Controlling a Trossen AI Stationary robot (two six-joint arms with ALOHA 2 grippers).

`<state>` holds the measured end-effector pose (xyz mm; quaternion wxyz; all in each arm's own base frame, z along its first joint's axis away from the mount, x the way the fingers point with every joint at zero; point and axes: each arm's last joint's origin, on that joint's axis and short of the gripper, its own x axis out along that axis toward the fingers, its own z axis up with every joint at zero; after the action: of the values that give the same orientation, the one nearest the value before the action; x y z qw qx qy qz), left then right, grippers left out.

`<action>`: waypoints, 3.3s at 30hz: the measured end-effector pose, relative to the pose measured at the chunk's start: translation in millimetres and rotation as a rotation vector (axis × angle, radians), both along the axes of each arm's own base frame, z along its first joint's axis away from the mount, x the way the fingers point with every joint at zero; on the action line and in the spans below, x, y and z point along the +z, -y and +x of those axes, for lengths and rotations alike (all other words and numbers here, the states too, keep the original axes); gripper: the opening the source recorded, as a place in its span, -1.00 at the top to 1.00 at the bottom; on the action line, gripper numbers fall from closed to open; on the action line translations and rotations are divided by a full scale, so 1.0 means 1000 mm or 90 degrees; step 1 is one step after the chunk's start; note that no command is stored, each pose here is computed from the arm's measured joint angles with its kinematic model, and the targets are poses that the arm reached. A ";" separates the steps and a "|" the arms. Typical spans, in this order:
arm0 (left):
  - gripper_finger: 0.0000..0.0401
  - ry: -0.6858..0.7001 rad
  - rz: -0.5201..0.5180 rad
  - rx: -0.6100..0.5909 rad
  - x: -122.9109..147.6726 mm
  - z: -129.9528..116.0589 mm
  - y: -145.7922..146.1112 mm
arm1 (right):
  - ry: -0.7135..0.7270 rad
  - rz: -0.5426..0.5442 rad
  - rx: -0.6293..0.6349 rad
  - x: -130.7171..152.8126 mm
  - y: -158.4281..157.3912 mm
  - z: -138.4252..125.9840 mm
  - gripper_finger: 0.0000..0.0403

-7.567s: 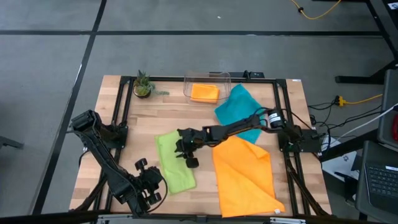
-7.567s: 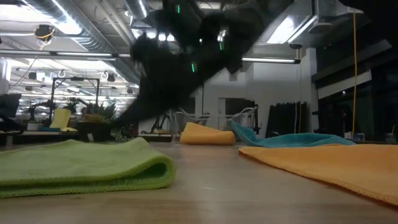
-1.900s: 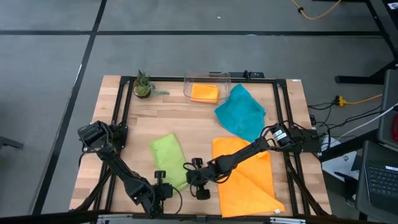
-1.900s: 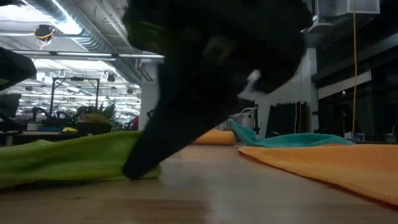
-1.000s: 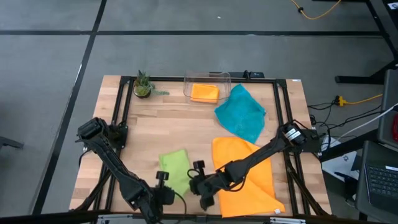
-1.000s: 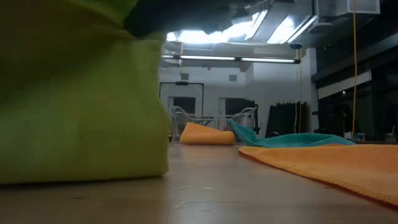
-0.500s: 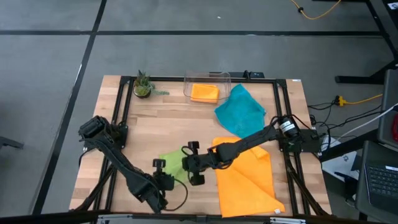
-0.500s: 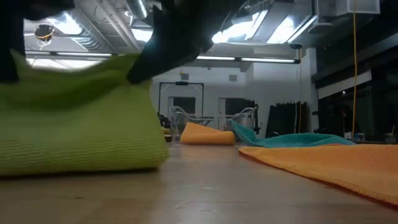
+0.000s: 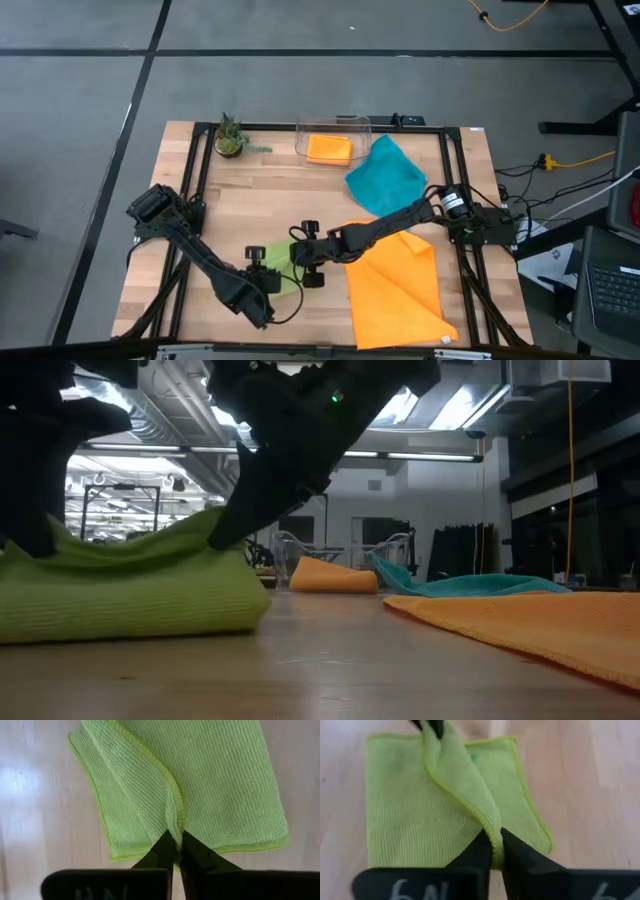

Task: Fold microfiber towels
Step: Fold the green microfiber cloth

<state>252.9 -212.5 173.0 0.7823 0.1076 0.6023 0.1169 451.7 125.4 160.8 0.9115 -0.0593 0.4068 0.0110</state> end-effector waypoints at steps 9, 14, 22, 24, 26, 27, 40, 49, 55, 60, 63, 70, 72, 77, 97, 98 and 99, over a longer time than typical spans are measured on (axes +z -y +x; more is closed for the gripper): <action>0.59 -0.003 0.007 0.011 0.000 0.002 -0.004 | -0.001 -0.002 -0.004 0.000 0.004 0.001 0.37; 0.41 -0.003 0.035 0.054 0.001 0.001 -0.011 | 0.002 -0.021 -0.007 0.000 0.006 0.001 0.21; 0.37 -0.038 0.089 0.152 0.004 -0.011 -0.022 | 0.024 -0.119 -0.071 0.002 0.011 0.002 0.14; 0.38 -0.035 0.093 0.167 0.004 -0.013 -0.021 | 0.023 -0.123 -0.074 0.004 0.012 0.001 0.14; 0.38 -0.026 0.086 0.167 0.006 -0.014 -0.017 | 0.022 -0.121 -0.071 0.009 0.011 -0.001 0.14; 0.38 -0.022 0.080 0.166 0.008 -0.014 -0.014 | 0.017 -0.119 -0.067 0.012 0.009 -0.004 0.14; 0.38 0.100 -0.134 0.145 0.010 -0.009 0.033 | -0.055 0.046 0.064 0.015 -0.025 -0.020 0.14; 0.38 0.148 -0.129 0.139 -0.001 -0.011 0.034 | -0.045 0.043 0.120 0.004 -0.038 -0.017 0.14; 0.38 0.150 -0.128 0.141 -0.011 -0.013 0.030 | -0.050 0.057 0.134 0.003 -0.040 -0.018 0.14; 0.37 0.162 -0.143 0.141 -0.022 -0.015 0.029 | -0.045 0.044 0.159 0.004 -0.041 -0.018 0.09; 0.30 0.163 -0.143 0.142 -0.023 -0.015 0.028 | -0.046 0.051 0.170 0.002 -0.042 -0.017 -0.02; 0.03 0.165 -0.142 0.144 -0.023 -0.014 0.027 | -0.050 0.049 0.170 -0.006 -0.042 -0.015 -0.27; -0.03 0.166 -0.144 0.145 -0.023 -0.014 0.027 | -0.048 0.050 0.171 -0.009 -0.043 -0.014 -0.28; -0.09 0.176 -0.170 0.145 -0.022 -0.011 0.030 | -0.067 0.046 0.169 -0.021 -0.043 -0.013 -0.29; -0.05 0.188 -0.209 0.167 -0.056 -0.025 0.017 | -0.077 0.059 0.160 -0.049 -0.045 -0.007 -0.29; -0.03 0.187 -0.209 0.167 -0.056 -0.026 0.017 | -0.078 0.060 0.160 -0.049 -0.045 -0.007 -0.29; -0.01 0.186 -0.208 0.166 -0.056 -0.026 0.017 | -0.078 0.060 0.160 -0.049 -0.045 -0.007 -0.29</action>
<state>226.7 -229.8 116.6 0.8463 -0.1170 0.5025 0.1324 444.3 170.7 111.4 0.8782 -0.0661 0.4502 0.1476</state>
